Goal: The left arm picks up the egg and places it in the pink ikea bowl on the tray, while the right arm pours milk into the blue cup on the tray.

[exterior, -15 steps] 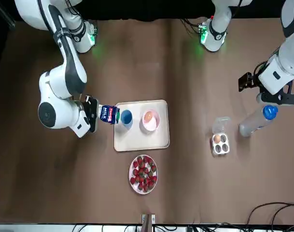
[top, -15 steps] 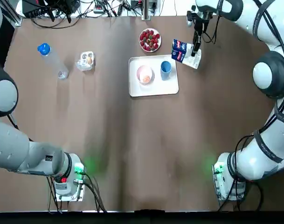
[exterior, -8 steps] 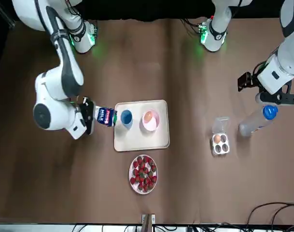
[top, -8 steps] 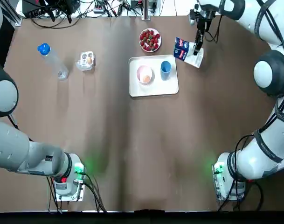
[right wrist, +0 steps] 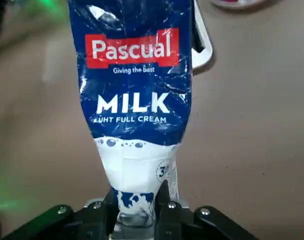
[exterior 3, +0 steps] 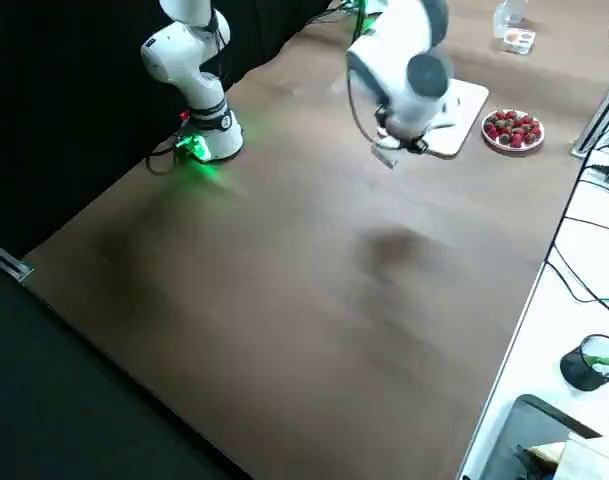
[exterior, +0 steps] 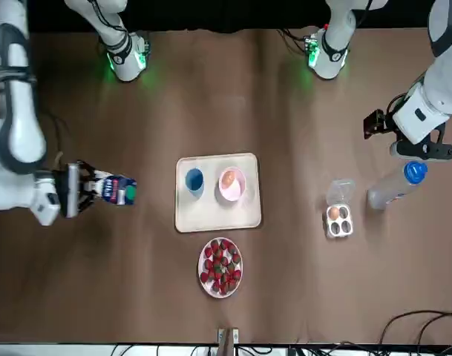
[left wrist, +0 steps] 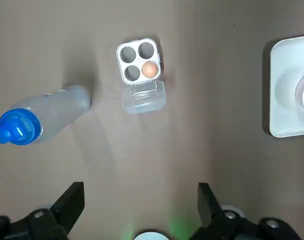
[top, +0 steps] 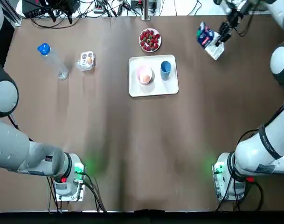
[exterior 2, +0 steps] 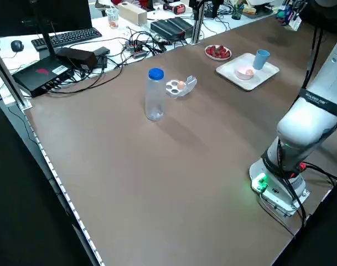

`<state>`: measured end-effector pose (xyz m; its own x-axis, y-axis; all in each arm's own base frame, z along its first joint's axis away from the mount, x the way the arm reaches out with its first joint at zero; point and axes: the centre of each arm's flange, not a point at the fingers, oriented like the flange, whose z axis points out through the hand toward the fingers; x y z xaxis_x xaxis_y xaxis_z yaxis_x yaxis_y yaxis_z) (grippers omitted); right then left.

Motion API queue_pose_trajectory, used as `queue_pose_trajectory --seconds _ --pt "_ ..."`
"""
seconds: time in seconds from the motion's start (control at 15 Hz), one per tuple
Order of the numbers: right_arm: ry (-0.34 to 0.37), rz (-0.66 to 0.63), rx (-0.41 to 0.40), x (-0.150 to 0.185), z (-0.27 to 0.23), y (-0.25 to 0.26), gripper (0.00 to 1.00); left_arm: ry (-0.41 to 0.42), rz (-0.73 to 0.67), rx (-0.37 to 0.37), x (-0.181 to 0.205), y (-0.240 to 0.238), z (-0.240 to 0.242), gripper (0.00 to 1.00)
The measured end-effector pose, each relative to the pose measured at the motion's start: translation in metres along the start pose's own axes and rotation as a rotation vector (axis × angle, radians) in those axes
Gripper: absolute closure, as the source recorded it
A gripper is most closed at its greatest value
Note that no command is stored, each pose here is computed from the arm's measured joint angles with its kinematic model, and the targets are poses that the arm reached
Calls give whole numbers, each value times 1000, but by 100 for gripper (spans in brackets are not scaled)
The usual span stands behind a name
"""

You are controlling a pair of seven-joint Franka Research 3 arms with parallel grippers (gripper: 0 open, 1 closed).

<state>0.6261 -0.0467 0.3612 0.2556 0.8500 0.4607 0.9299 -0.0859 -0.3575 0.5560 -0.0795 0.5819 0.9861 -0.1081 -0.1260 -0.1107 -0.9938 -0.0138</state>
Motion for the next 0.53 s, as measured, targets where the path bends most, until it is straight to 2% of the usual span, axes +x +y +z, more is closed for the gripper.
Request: queue_pose_trajectory --seconds 0.27,0.53 --pt "233 -68 -6 -94 -4 6 67 -1 0 0 0 0 0 0" --pt "425 -147 -11 -160 26 16 68 -1 -1 0 0 -1 0 0"
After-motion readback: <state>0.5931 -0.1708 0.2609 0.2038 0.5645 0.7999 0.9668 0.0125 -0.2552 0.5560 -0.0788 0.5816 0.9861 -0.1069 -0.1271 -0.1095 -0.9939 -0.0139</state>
